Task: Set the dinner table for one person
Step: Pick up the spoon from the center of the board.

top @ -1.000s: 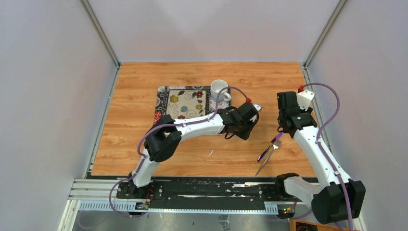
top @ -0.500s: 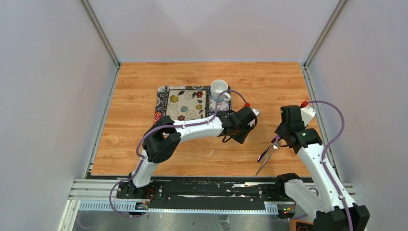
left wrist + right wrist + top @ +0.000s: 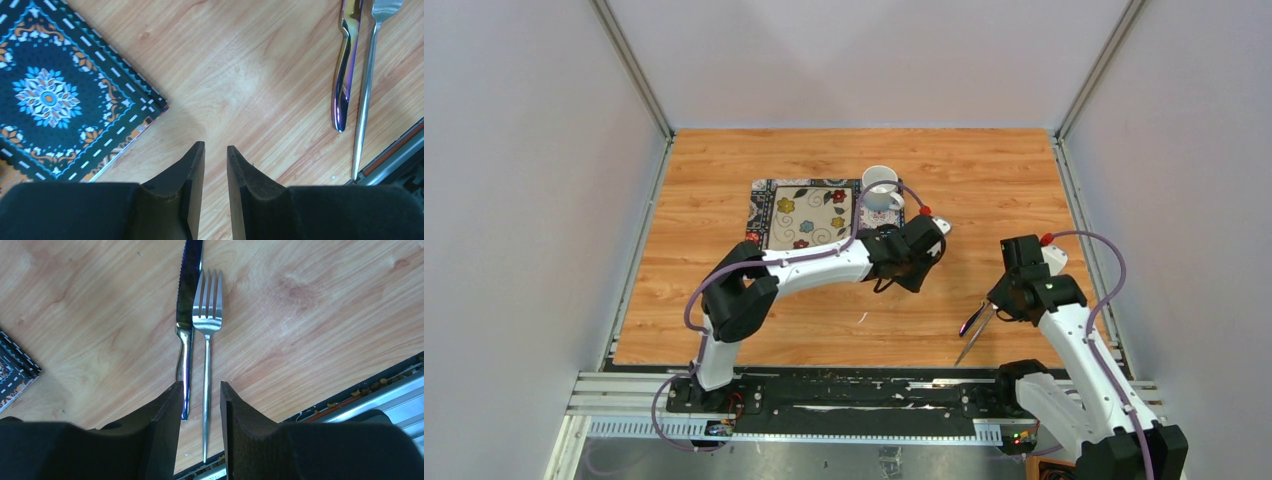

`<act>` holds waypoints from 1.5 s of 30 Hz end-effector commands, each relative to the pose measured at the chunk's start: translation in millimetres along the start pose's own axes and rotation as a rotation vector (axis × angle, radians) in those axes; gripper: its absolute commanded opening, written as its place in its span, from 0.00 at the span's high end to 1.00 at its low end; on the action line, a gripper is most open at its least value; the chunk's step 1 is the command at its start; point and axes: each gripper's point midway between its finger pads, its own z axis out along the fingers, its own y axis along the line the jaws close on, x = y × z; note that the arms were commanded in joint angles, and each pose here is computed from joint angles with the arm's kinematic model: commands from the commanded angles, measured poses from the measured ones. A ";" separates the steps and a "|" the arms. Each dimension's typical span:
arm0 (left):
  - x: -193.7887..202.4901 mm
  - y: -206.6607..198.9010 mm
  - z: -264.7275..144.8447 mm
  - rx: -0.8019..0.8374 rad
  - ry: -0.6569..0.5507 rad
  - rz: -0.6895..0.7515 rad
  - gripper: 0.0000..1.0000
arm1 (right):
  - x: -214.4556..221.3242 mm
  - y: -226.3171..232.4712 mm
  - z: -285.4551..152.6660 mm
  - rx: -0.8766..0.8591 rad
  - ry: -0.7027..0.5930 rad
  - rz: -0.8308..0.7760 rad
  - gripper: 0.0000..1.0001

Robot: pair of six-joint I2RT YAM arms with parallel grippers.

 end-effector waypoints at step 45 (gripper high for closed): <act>-5.3 26.2 -4.5 0.023 -0.046 -0.086 0.74 | 69.4 -12.8 67.3 0.061 0.196 -0.025 0.87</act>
